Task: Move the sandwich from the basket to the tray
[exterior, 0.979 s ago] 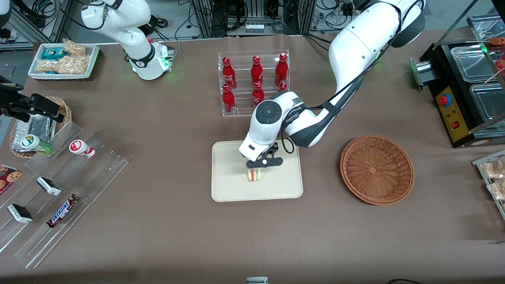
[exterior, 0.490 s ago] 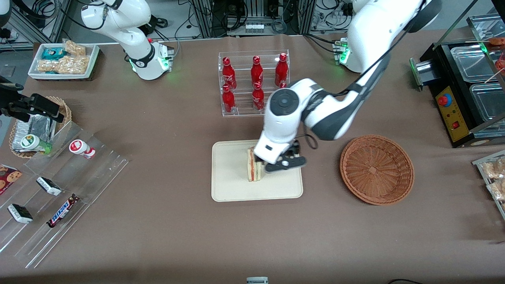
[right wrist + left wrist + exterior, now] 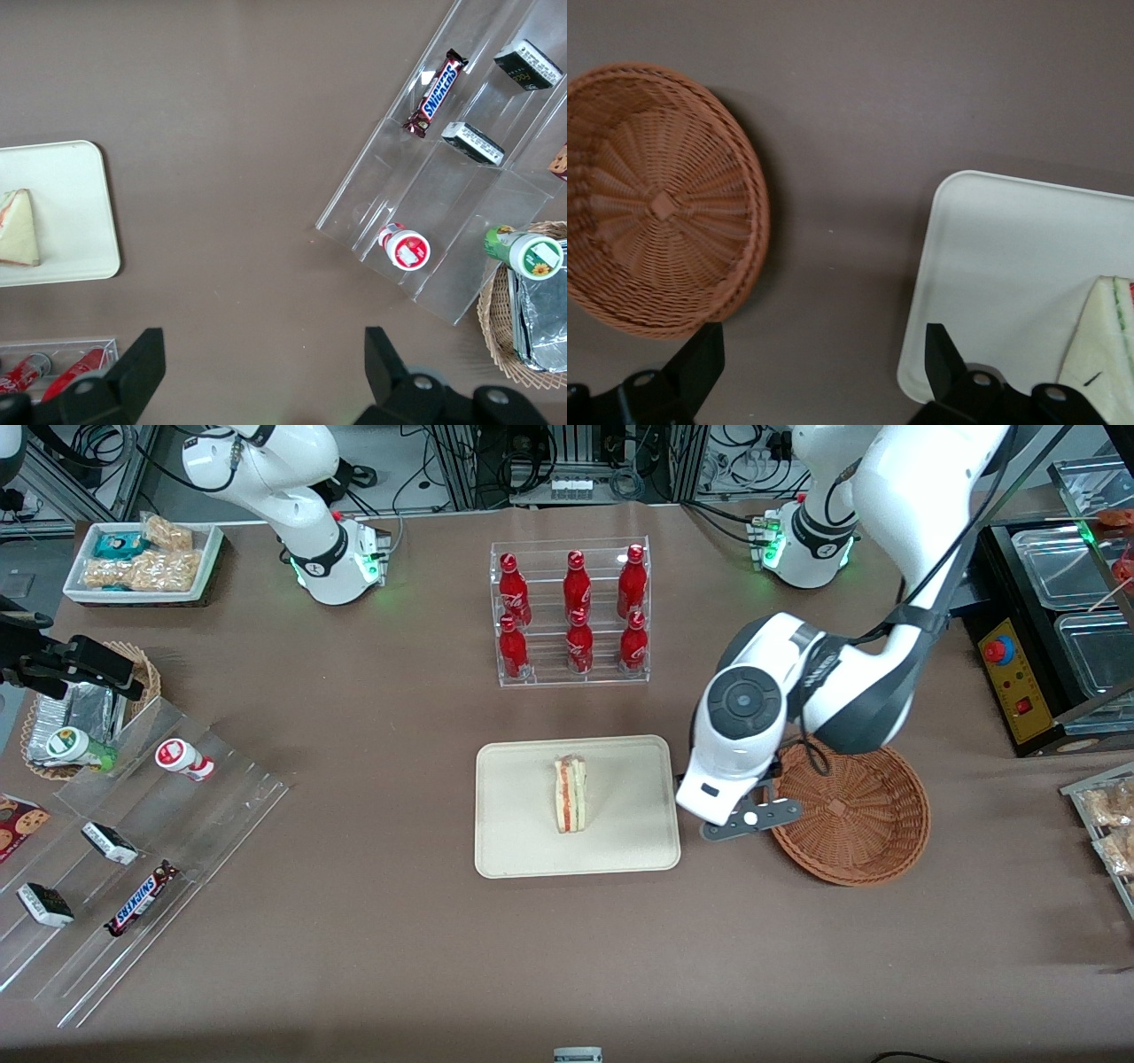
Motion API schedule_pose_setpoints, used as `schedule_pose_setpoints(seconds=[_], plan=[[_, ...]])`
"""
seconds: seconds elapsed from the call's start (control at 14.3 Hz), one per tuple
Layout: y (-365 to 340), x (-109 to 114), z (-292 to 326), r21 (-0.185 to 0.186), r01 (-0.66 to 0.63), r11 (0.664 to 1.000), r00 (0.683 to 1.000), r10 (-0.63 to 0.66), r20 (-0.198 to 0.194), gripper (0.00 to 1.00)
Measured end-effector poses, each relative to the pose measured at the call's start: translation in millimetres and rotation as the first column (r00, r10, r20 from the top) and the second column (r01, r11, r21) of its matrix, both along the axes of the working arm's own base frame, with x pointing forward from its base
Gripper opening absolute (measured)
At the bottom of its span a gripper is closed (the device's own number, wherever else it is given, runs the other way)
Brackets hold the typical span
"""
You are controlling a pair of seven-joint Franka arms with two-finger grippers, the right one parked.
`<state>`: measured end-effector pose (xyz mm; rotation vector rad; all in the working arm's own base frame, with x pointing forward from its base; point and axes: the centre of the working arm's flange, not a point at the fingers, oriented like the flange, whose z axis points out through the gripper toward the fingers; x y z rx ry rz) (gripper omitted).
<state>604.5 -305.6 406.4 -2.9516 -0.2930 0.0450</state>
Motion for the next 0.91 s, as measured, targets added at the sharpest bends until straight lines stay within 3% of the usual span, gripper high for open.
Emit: schedule_pose_setpoints(seconds=[0.28, 0.49, 0.91], plan=[[31, 2, 70, -0.009, 0.004, 1.0, 1.0, -0.004, -0.012, 1.0], [56, 10, 116, -0.016, -0.02, 1.0, 1.0, 0.02, 0.0, 1.0], [76, 16, 115, -0.024, -0.048, 0.999, 0.998, 0.047, -0.032, 1.0]])
